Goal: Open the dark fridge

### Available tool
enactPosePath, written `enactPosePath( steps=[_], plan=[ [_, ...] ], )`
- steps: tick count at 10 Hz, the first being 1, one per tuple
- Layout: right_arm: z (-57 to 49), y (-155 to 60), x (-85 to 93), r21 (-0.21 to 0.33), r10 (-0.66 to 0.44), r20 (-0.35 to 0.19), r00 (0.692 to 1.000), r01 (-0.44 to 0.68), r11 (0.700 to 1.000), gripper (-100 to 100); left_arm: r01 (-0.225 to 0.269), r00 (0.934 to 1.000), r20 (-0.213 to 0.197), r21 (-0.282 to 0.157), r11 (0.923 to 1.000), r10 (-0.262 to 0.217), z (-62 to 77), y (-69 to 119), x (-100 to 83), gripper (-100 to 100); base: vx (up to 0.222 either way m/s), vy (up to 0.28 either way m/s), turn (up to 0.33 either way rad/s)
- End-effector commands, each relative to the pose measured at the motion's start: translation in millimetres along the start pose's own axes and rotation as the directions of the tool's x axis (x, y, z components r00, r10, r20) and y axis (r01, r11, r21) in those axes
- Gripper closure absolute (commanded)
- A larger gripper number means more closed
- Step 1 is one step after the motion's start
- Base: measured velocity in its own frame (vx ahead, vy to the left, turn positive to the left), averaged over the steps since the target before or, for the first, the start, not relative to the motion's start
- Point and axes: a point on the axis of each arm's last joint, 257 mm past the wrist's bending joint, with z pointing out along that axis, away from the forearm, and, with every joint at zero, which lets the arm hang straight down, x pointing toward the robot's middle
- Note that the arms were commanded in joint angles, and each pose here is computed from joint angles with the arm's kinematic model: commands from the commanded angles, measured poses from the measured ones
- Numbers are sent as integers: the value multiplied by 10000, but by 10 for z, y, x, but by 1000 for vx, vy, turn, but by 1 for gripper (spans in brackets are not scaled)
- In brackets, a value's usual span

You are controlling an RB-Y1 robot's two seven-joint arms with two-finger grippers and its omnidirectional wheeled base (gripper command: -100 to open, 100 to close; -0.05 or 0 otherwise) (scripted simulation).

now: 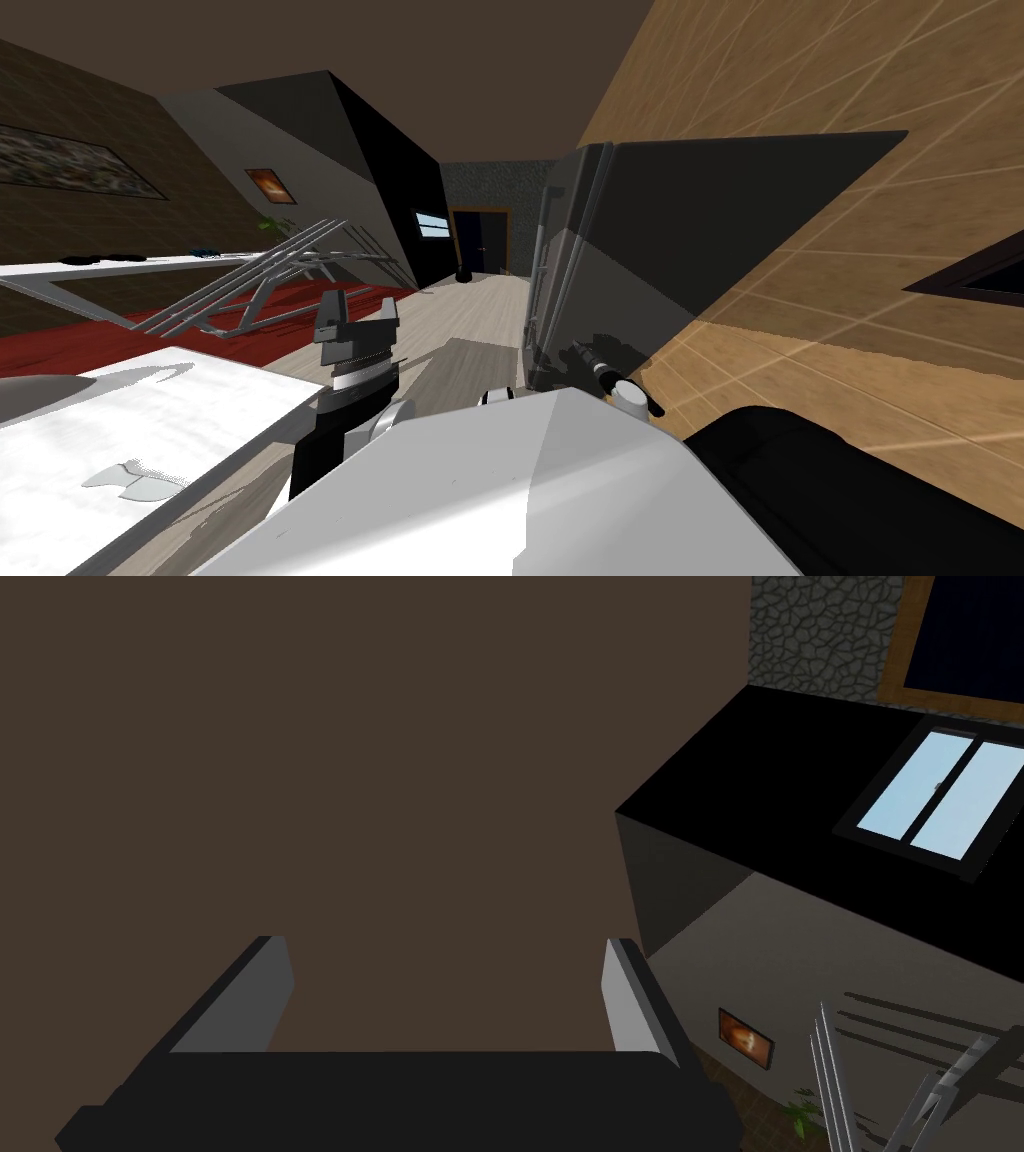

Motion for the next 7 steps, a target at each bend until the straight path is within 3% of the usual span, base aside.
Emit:
enactPosePath(
  steps=[1, 4, 6, 7],
  plan=[
    [46, -175, -75, 514, 688, 205, 9974, -697, 9962, -100, 0, 10000, 0, 0, 10000, 0, 0, 0, 0, 0, 21, 15, -20],
    [97, -291, -149, 1055, 2371, 561, 9699, -2419, 9645, -100, 0, 10000, 0, 0, 10000, 0, 0, 0, 0, 0, 21, 52, -20],
    [95, -309, -142, 1121, 2501, 565, 9666, -2551, 9604, -100, 0, 10000, 0, 0, 10000, 0, 0, 0, 0, 0, 14, 36, -9],
    [120, -353, -179, 1286, 3080, 735, 9485, -3153, 9402, -100, -1, 10000, -1, 0, 10000, 1, 0, 0, 0, 0, 17, 35, -43]
  ],
)
